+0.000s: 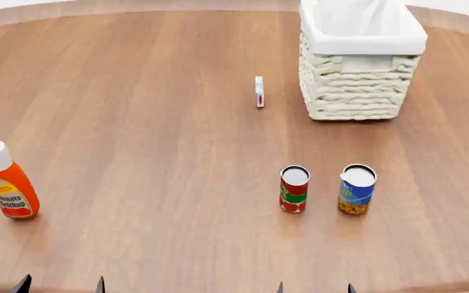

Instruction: Pick up the cream cheese box, and put it in the basket.

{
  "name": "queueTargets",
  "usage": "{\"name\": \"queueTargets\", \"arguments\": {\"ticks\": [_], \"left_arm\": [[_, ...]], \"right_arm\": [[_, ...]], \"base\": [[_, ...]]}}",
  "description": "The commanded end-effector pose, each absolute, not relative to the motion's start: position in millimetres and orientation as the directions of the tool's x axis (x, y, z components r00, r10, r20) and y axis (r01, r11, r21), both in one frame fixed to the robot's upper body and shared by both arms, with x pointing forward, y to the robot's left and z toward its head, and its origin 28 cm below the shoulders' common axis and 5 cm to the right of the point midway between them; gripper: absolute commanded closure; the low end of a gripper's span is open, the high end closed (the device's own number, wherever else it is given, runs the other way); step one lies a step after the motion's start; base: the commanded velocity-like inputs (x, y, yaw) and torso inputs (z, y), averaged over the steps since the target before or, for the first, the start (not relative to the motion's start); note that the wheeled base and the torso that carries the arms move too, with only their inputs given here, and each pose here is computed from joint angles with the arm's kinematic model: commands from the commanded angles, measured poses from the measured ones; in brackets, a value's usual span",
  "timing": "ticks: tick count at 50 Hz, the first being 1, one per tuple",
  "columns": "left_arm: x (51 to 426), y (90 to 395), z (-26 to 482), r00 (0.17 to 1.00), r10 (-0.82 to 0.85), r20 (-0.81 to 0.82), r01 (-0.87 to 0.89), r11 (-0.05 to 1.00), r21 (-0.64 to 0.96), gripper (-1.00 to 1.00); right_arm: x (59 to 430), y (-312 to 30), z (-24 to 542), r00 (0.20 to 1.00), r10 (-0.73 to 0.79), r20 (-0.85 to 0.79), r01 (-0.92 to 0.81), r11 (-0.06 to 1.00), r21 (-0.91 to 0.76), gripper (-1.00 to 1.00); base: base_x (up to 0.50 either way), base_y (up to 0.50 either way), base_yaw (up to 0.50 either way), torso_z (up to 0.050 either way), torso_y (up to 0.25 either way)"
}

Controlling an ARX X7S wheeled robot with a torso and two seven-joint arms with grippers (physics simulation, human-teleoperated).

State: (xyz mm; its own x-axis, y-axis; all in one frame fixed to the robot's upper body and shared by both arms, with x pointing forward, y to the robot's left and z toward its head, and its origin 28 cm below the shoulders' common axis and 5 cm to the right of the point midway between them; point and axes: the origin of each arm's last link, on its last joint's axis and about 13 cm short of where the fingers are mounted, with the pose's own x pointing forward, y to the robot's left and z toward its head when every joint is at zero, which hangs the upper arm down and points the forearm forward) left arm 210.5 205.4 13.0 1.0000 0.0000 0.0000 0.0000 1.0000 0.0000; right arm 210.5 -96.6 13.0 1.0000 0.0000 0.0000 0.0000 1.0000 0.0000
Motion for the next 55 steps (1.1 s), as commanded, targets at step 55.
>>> {"name": "queueTargets", "arguments": {"ticks": [55], "left_arm": [[126.5, 205.1, 67.9, 0.958, 0.126, 0.259, -0.176, 0.967, 0.182, -1.00]], "right_arm": [[129.5, -105.5, 77.8, 0.975, -0.101, 0.196, 0.105, 0.994, -0.009, -1.00]], "base": [[0.01, 0.00, 0.00, 0.000, 0.000]]}}
